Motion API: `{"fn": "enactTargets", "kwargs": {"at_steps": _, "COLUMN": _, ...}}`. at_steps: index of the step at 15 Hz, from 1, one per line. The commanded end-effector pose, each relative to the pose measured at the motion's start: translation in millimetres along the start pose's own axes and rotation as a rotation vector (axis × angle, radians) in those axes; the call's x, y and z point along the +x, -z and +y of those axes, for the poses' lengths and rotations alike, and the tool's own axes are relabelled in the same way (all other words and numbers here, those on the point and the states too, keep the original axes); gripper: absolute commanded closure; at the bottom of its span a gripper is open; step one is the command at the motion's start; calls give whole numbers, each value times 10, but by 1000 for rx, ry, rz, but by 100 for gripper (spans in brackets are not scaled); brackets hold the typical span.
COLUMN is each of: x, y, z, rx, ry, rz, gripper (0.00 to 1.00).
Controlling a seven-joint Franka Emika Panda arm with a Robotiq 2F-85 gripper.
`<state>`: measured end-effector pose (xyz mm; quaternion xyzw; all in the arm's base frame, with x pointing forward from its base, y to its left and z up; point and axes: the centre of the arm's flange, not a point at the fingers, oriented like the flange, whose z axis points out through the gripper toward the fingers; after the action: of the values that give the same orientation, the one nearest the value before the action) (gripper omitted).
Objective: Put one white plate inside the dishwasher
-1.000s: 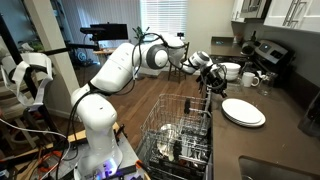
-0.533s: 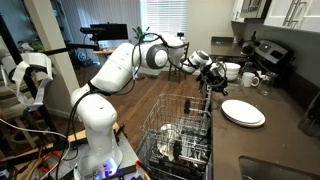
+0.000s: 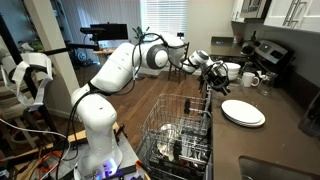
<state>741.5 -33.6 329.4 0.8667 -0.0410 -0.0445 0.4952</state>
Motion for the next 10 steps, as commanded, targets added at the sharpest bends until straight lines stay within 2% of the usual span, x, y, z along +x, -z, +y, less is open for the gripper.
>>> {"fn": "enactTargets", "kwargs": {"at_steps": 1, "x": -5, "y": -28, "z": 89, "rx": 26, "ry": 25, "rz": 44, "gripper": 37}}
{"fn": "enactTargets", "kwargs": {"at_steps": 3, "x": 3, "y": -71, "z": 89, "rx": 29, "ry": 22, "rz": 45, "gripper": 24}}
{"fn": "enactTargets", "kwargs": {"at_steps": 4, "x": 7, "y": -101, "z": 94, "rx": 34, "ry": 21, "rz": 44, "gripper": 21}}
{"fn": "enactTargets", "kwargs": {"at_steps": 5, "x": 8, "y": -135, "z": 101, "rx": 33, "ry": 16, "rz": 37, "gripper": 24}}
{"fn": "enactTargets", "kwargs": {"at_steps": 7, "x": 8, "y": -201, "z": 123, "rx": 40, "ry": 12, "rz": 30, "gripper": 18}}
{"fn": "enactTargets", "kwargs": {"at_steps": 10, "x": 4, "y": -282, "z": 132, "rx": 50, "ry": 6, "rz": 29, "gripper": 24}}
